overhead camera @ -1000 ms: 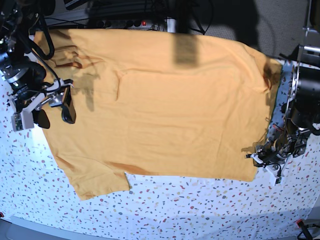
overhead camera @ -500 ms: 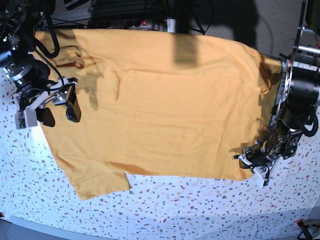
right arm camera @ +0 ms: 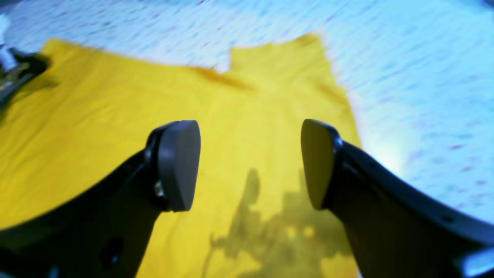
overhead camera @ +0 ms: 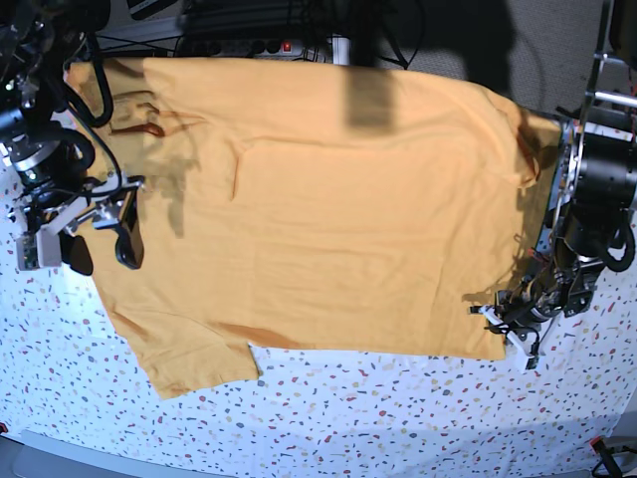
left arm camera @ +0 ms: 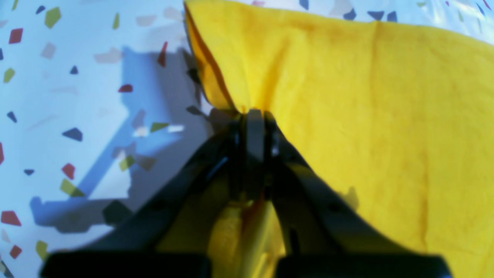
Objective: Fold the T-shirt properly
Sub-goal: 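Grasp the shirt's opposite side edge near the hem with the right gripper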
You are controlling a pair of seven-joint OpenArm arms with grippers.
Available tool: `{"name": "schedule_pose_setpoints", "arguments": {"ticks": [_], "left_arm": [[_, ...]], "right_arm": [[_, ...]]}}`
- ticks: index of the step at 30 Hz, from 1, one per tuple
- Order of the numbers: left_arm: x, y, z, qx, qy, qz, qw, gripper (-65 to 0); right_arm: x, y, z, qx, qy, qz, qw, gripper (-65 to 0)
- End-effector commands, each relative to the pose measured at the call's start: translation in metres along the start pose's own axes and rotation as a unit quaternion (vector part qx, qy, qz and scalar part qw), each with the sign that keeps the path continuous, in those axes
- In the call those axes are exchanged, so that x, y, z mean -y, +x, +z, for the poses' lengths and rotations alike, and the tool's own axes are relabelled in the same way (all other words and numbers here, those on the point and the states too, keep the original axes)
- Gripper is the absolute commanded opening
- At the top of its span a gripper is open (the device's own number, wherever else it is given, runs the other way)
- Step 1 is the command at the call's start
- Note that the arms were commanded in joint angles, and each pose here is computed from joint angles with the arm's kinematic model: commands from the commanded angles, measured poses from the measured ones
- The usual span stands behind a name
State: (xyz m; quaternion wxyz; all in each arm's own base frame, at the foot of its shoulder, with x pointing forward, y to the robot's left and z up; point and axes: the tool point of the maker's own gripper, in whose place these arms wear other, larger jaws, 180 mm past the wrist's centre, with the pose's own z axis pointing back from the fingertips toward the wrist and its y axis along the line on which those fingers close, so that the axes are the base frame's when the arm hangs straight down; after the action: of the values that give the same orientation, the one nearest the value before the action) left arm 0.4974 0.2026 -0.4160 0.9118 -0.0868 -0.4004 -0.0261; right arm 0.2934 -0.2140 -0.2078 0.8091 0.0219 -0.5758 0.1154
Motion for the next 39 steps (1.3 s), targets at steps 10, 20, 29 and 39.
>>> {"name": "schedule_pose_setpoints", "arguments": {"ticks": [10, 20, 29, 39], "left_arm": [[0.0, 0.028, 0.003, 0.023, -0.003, -0.004, 1.0, -65.0], [0.0, 0.025, 0.003, 0.014, -0.003, -0.004, 1.0, -65.0], [0.0, 0.018, 0.003, -0.005, -0.002, -0.004, 1.0, -65.0], [0.0, 0.013, 0.003, -0.02, -0.002, -0.004, 1.0, -65.0]], "right_arm": [[0.105, -0.046, -0.058, -0.072, -0.115, -0.078, 0.9877, -26.2], [0.189, -0.064, -0.114, -0.134, -0.139, -0.184, 0.9637, -26.2], [0.151, -0.09, -0.184, -0.236, -0.083, -0.102, 0.9628, -26.2], [0.146, -0.137, -0.181, -0.287, -0.086, -0.114, 0.9471, -26.2]]}}
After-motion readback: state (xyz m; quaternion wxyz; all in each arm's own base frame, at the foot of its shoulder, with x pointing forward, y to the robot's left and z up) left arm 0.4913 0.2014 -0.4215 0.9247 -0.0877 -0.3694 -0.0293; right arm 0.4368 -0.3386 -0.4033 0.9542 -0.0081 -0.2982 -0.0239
